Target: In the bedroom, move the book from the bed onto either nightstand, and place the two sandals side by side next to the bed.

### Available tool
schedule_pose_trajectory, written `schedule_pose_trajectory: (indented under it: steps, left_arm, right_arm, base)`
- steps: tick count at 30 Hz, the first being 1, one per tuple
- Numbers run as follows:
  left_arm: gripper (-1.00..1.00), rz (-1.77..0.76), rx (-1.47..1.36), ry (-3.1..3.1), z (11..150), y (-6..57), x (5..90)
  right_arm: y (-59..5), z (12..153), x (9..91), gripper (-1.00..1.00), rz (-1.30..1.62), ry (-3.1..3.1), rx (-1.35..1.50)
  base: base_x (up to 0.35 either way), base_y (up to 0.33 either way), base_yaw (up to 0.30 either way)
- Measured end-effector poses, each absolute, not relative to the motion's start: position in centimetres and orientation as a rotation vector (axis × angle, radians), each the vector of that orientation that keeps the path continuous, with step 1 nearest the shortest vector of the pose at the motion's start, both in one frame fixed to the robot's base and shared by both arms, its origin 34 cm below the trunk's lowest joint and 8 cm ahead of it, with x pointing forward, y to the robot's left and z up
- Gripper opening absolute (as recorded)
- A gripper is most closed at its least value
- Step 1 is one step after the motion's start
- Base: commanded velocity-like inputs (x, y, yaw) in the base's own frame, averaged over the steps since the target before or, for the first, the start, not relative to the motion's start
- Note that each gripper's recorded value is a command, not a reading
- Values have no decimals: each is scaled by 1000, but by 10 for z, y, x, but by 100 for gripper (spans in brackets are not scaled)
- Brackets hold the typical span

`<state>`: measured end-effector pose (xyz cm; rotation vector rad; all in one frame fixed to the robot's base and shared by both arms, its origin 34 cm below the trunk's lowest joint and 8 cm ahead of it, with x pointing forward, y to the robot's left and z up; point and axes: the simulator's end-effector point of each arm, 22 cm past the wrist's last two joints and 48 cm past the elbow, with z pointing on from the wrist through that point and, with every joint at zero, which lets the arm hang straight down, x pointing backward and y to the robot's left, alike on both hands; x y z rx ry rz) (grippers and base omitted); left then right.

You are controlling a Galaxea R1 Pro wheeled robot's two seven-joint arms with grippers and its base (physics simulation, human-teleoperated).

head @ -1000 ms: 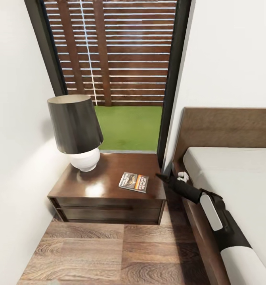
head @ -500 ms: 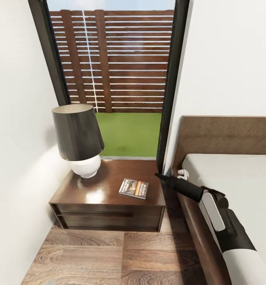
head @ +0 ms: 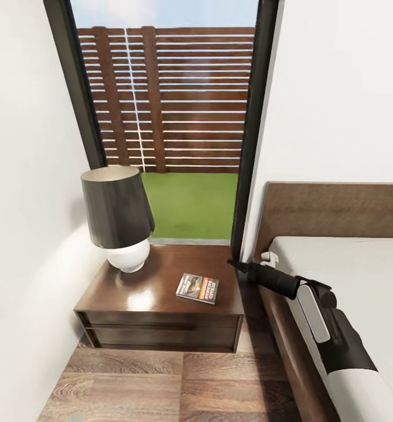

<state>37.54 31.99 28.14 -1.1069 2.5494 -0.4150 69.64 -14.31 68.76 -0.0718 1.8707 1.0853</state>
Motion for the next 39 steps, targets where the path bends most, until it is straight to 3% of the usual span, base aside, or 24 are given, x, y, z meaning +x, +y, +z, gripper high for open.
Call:
schedule_pose_trajectory:
  steps: [22,39]
  left_arm:
    - [100,-415,-1096,2540,311,320,385]
    - [100,-402,-1085,2551,310,321,383]
  right_arm:
    - [-143,723,701,100,1082,1855,-83]
    - [-146,716,698,100,1079,1860,-76]
  base:
    - [-2,2,0]
    - [-60,104,0]
